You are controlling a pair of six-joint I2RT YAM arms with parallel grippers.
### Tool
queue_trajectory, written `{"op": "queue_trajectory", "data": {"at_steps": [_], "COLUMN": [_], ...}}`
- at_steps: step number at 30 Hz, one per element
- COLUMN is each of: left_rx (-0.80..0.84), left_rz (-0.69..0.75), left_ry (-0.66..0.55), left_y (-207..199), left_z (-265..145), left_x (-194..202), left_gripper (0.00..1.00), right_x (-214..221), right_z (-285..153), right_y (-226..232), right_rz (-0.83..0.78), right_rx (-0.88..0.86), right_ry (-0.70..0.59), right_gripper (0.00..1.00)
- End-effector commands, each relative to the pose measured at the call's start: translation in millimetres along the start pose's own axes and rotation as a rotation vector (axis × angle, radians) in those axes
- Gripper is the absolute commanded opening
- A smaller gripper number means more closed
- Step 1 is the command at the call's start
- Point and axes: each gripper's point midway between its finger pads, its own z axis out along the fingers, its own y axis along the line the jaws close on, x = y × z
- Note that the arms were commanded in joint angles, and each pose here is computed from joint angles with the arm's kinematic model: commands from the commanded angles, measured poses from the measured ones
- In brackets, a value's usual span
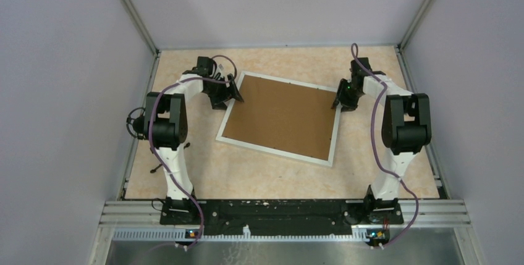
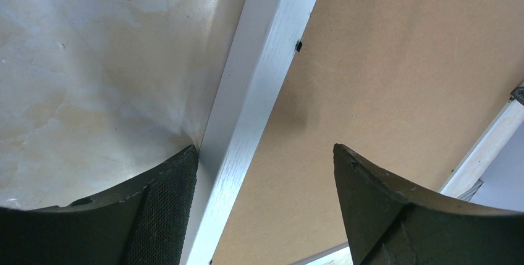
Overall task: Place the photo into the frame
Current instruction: Install the photo frame at the center of the board.
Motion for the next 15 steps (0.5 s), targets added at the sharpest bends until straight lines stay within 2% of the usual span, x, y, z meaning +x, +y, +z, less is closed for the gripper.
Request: {"op": "queue_trajectory", "data": {"at_steps": [1,8,15], "left_rx": [0.117,0.110,0.102], "left_rz": [0.018,0.018,0.021], "left_ry": [0.123,0.119,0.117], "left_y": [-32,-30,-29], "left_z": [18,17,18], "left_x": [35,35,35], "left_gripper": [0.83,0.83,0.84], "right_x": [29,-11,-3], "right_z": [16,-40,-38], "right_y": [37,22,7], "right_rz": [-0.038,0.026,0.039], "right_rx": [-0.162,-0.290,-0.296], "right_ry": [0.098,-0.023,-0.014], "right_gripper": [0.46,0.46,0.38]}}
